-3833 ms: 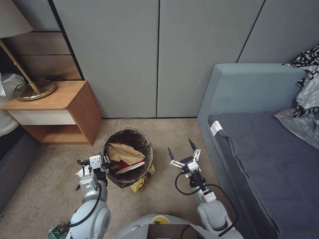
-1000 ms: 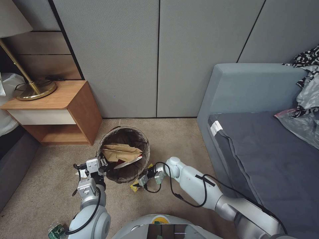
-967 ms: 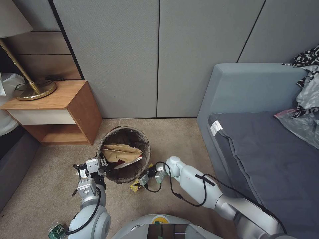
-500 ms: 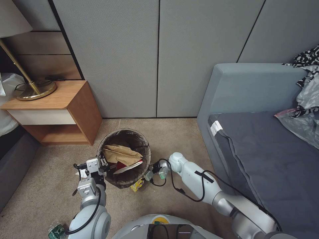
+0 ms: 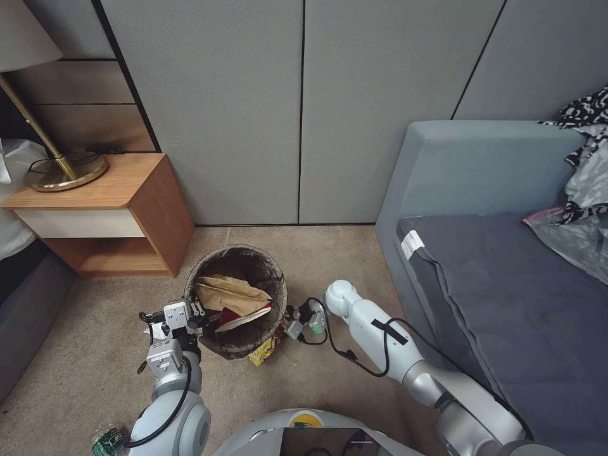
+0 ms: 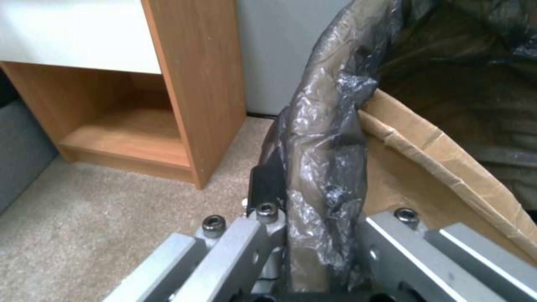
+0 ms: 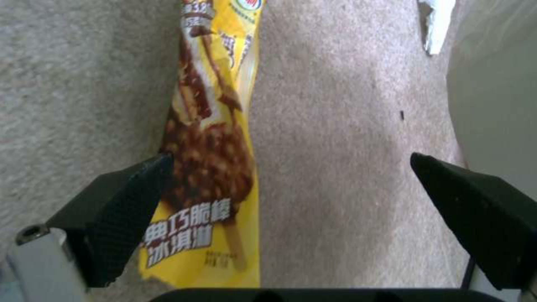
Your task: Pick up the trash bin, then pick up the garbage from the floor and place it into the trash bin.
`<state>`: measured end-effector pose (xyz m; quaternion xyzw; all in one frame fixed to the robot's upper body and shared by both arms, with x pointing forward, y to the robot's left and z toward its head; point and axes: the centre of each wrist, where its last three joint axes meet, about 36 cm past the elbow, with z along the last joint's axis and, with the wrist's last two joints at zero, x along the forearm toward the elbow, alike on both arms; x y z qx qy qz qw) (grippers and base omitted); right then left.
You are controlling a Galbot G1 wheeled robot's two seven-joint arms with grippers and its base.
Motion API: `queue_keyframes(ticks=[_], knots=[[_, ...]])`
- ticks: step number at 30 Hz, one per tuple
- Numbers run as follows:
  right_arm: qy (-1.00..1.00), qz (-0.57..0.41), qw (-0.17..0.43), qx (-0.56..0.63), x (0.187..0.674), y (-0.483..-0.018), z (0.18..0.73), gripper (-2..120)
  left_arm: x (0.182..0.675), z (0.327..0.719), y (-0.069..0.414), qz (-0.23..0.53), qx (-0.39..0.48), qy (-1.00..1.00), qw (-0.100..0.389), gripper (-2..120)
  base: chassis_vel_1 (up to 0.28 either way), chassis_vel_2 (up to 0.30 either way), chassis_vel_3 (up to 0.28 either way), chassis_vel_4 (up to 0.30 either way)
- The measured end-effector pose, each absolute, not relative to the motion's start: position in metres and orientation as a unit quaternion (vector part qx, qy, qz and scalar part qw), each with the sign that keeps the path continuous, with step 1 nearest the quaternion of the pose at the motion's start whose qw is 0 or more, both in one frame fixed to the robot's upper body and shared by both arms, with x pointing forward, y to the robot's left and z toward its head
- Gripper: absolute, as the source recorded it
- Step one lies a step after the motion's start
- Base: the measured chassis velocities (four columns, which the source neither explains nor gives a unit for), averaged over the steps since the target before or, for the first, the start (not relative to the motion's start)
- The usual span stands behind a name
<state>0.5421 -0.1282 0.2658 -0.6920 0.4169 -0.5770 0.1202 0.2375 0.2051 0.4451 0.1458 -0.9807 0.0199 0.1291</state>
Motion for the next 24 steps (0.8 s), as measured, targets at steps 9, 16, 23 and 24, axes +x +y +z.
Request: queue_keyframes(ticks=[9,16,23,24], knots=[[0.412,-0.568,0.099,-0.706,0.535,-0.136,0.259,100,0.240,0.445,0.205,0.021,0.145,-0.981,0.129,0,0.000,0.000,0.000,0.000],[0.407,-0.565,0.098,-0.711,0.531,-0.133,0.256,100,0.240,0.444,0.204,0.021,0.146,-0.980,0.130,0,0.000,0.000,0.000,0.000],[0.403,-0.560,0.101,-0.717,0.522,-0.130,0.253,100,0.240,0.444,0.204,0.022,0.145,-0.981,0.130,0,0.000,0.000,0.000,0.000],[0.401,-0.558,0.101,-0.719,0.519,-0.130,0.252,100,0.240,0.444,0.204,0.022,0.145,-0.981,0.130,0,0.000,0.000,0.000,0.000]])
